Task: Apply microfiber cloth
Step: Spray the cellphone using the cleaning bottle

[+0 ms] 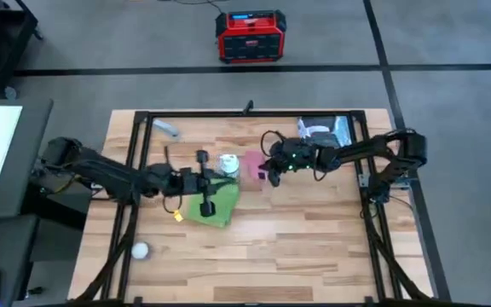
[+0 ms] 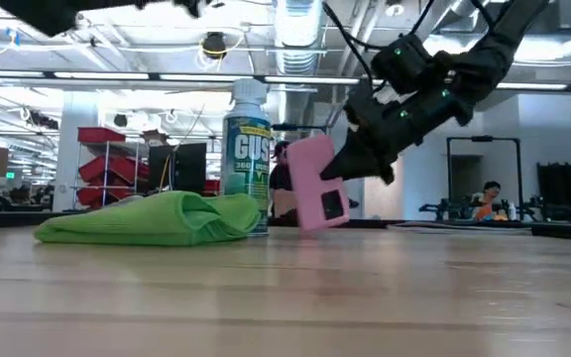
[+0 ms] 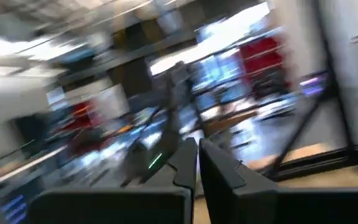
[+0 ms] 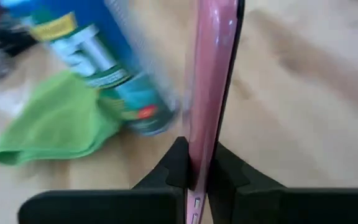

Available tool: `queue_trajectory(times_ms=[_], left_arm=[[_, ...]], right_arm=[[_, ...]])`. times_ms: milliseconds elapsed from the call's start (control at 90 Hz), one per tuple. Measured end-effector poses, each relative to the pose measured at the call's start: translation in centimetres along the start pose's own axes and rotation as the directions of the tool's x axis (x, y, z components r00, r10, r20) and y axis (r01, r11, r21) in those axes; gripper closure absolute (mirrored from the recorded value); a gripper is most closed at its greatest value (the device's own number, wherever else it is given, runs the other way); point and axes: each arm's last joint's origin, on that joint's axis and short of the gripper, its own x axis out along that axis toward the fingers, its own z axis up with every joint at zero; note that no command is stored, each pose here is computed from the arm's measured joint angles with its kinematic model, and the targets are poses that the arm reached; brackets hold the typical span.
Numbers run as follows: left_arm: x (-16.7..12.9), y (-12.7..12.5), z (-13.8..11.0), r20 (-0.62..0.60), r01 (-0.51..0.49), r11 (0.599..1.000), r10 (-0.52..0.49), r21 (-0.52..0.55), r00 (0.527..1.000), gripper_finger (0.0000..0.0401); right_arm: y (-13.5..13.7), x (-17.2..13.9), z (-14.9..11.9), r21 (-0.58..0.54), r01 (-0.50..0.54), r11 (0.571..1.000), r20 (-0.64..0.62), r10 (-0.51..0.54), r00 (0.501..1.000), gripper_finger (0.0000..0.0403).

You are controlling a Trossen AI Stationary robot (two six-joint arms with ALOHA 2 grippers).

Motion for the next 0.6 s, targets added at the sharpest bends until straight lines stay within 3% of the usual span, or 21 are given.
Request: queue_trajectory(times_ms=[78,200,344,500,600], left_arm=[[-0.8,0.5,-1.0,-0.076,-0.125,0.992,0.126,0.023,0.989,0.0401],[-1.1,1.4,-2.4,-0.15,-0.237,0.969,0.245,0.068,0.958,0.0401],[-1.4,2.7,-3.0,-0.233,-0.392,0.907,0.42,0.157,0.877,0.0401],[-2.2,4.4,-2.9,-0.298,-0.395,0.897,0.439,0.199,0.848,0.0401],[-3.3,5.6,-2.6,-0.338,-0.338,0.928,0.372,0.157,0.865,0.0401]], right_arm=[[0.1,-1.4,0.8,-0.011,0.031,0.999,0.016,-0.031,0.999,0.0389],[0.5,-3.3,1.1,-0.023,0.083,0.996,-0.009,-0.083,0.996,0.0389],[1.0,-5.9,1.3,-0.061,0.215,0.975,-0.015,-0.216,0.976,0.0389],[2.0,-8.6,1.4,-0.065,0.275,0.959,-0.004,-0.276,0.961,0.0389],[3.0,-10.1,1.1,-0.06,0.299,0.952,0.015,-0.298,0.954,0.0389]])
